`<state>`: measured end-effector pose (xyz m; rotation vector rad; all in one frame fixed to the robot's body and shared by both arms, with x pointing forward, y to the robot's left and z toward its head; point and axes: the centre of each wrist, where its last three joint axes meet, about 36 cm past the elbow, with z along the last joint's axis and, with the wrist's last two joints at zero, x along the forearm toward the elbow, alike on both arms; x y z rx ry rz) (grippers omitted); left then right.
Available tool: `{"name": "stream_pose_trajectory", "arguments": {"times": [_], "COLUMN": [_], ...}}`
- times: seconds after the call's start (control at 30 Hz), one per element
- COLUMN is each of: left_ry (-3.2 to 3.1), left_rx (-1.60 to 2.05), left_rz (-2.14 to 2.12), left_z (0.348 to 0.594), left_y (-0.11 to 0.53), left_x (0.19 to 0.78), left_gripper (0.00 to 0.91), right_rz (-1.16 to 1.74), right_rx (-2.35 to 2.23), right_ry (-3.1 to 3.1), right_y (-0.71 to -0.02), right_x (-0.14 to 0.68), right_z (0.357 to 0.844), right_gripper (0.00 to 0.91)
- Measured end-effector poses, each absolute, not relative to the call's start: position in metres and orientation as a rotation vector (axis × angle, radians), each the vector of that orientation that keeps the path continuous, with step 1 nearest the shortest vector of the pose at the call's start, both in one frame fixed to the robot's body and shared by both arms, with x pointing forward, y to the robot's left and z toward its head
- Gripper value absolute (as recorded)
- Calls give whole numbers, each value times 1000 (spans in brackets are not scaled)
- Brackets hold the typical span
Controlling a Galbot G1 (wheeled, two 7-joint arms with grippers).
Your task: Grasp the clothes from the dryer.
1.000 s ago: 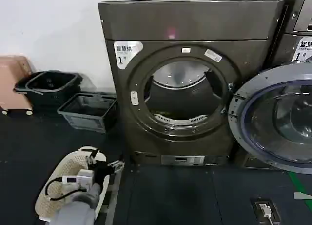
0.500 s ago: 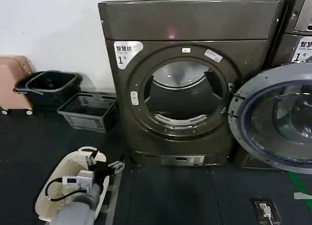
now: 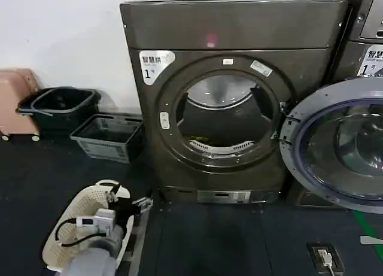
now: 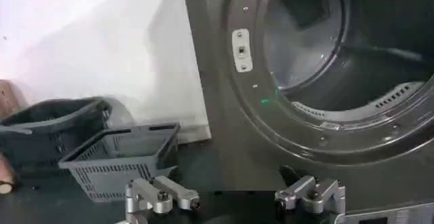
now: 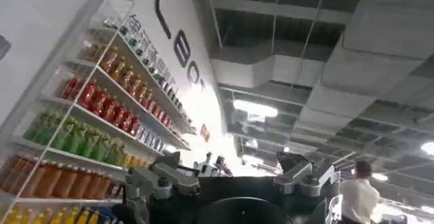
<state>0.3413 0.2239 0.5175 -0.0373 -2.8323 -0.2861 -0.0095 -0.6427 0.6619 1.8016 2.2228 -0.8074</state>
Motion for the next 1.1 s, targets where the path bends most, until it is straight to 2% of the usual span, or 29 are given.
{"name": "stream_pose_trajectory", "arguments": {"times": [1.1], "left_ry": [-2831], "left_rx": [-47], "left_rz": [-281], "left_z": [517], "left_y": [223], "left_x": [343], "left_gripper": [907], "right_rz": [-790], "right_rx": [1808], "right_ry": [2219], "right_y": [-645], "right_x": [-7], "right_z": [660], "right_gripper": [907]}}
